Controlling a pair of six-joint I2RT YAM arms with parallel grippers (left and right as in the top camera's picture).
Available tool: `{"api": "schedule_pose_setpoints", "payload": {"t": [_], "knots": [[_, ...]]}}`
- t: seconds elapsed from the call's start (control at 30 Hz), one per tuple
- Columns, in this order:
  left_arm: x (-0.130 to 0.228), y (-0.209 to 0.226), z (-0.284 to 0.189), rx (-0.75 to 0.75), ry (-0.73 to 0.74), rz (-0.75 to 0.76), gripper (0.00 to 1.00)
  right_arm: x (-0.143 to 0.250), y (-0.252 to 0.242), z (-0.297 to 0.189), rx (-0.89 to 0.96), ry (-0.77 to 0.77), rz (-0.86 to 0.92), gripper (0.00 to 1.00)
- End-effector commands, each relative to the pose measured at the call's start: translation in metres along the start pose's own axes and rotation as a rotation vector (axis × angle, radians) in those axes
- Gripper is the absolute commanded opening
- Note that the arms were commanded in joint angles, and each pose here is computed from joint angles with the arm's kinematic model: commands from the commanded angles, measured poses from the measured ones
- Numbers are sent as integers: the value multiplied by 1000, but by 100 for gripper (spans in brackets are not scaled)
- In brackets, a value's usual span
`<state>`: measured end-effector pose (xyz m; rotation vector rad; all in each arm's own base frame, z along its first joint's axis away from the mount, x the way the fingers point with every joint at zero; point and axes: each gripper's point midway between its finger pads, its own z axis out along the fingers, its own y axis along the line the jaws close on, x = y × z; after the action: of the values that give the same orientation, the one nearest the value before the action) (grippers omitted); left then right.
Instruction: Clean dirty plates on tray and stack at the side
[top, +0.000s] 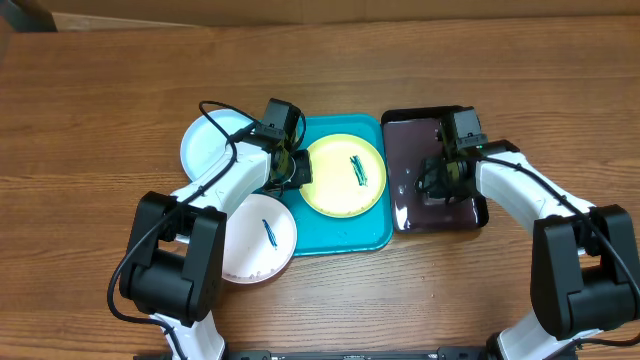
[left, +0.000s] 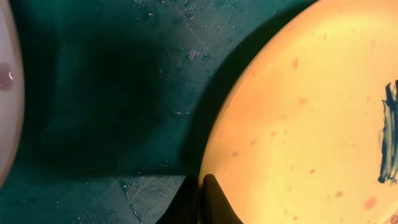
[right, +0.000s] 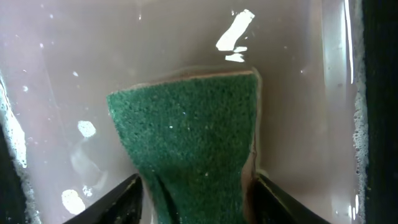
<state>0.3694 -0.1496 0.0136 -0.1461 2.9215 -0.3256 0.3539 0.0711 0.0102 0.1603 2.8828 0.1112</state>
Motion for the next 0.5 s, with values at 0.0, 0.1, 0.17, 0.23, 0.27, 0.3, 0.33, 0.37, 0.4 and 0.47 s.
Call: {"api": "schedule_pose_setpoints", "payload": {"t": [0.0,0.1,0.17,0.23,0.27,0.3,0.33,0.37,0.4,0.47], "knots": [[8,3,10,-20,30,-1,4,-3,1,-1,3,-20,-8,54],[8,3,10,-20,30,-1,4,-4,1,-1,2,-23,-8,49],[8,3,10,-20,30,-1,4,-4,1,-1,1,-25,-8,45],[8,3,10,-20,30,-1,4,-5,2,-1,1,-27,-8,39],[8,3,10,-20,30,-1,4,-5,1,-1,1,-27,-8,38],[8,3,10,-20,30,-1,4,-5,1,-1,1,-27,-8,34],[8,3,10,-21,31,-1,4,-5,1,-1,1,-27,-8,26],[8,3,10,-20,31,-1,4,-5,2,-2,0,-27,-8,21],[9,3,10,-21,32,-1,4,-6,3,-2,-6,-29,-8,7],[9,4,10,-22,33,-1,5,-12,13,-8,-57,-35,-9,4]]}}
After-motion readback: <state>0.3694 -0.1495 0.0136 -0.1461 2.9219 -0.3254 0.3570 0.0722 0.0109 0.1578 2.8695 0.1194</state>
